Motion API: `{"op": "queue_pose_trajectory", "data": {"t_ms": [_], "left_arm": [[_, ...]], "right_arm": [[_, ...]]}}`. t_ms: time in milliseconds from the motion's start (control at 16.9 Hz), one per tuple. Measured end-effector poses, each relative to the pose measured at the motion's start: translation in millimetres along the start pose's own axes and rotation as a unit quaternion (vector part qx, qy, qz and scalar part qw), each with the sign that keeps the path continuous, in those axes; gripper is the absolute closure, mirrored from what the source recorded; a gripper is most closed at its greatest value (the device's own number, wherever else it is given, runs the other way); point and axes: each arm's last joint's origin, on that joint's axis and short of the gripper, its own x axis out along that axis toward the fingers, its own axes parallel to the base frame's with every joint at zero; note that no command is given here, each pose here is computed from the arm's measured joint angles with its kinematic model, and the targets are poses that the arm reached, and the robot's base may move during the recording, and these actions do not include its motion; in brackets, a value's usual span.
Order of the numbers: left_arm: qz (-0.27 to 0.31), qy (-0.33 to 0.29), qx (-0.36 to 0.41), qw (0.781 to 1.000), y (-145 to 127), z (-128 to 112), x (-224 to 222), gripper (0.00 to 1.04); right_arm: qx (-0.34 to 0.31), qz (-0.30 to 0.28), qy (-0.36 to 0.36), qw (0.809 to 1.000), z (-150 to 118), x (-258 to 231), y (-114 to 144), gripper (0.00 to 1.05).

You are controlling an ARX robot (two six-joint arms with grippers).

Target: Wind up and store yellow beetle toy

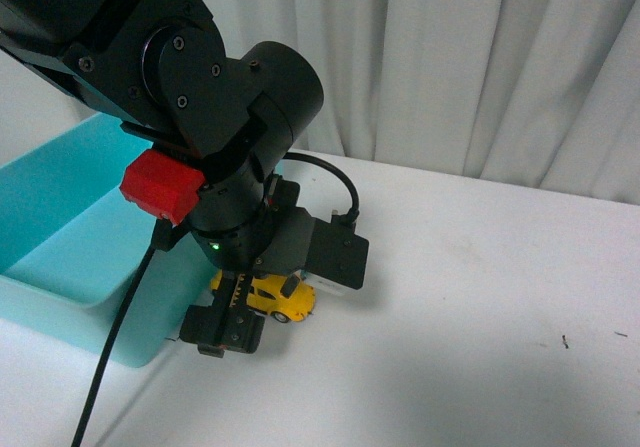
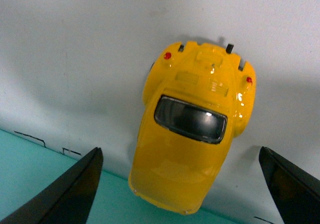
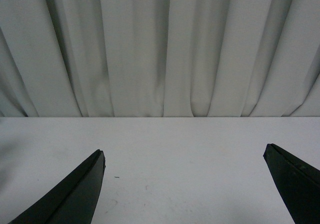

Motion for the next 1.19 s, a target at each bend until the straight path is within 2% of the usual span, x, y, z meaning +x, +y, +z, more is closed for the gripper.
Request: {"op": "queue_pose_trajectory", "data": {"t_ms": [119, 296, 534, 652, 771, 889, 949, 1067, 1186], "left_arm": [[0.0, -0.008, 0.013, 1.0, 0, 3, 0, 0.35], [0.002, -0.013, 0.028, 1.0, 1, 1, -2, 0.63], [-0.003, -0.02, 0.044, 0.999, 0, -3, -6, 0.65], [-0.016, -0.043, 0.062, 0.997, -2, 1, -15, 0.65], [-0.026, -0.098, 0.047, 0.994, 2, 10, -43, 0.65], [-0.02, -0.181, -0.001, 0.983, 18, 14, -85, 0.66], [0.084, -0.308, -0.122, 0.94, 62, -16, -146, 0.66], [0.168, -0.298, -0.234, 0.91, 89, -61, -157, 0.66], [0.205, -0.253, -0.319, 0.89, 100, -95, -147, 0.66]], "right_arm": [[0.0, 0.0, 0.0, 1.0, 0, 0, 0, 0.07], [0.0, 0.0, 0.0, 1.0, 0, 0, 0, 0.07], [0.0, 0.0, 0.0, 1.0, 0, 0, 0, 0.07], [0.0, 0.0, 0.0, 1.0, 0, 0, 0, 0.07], [0.0, 0.0, 0.0, 1.0, 0, 0, 0, 0.07], [0.0, 0.0, 0.0, 1.0, 0, 0, 0, 0.07], [0.0, 0.0, 0.0, 1.0, 0, 0, 0, 0.07], [0.0, 0.0, 0.0, 1.0, 0, 0, 0, 0.07], [0.0, 0.0, 0.0, 1.0, 0, 0, 0, 0.07]]}}
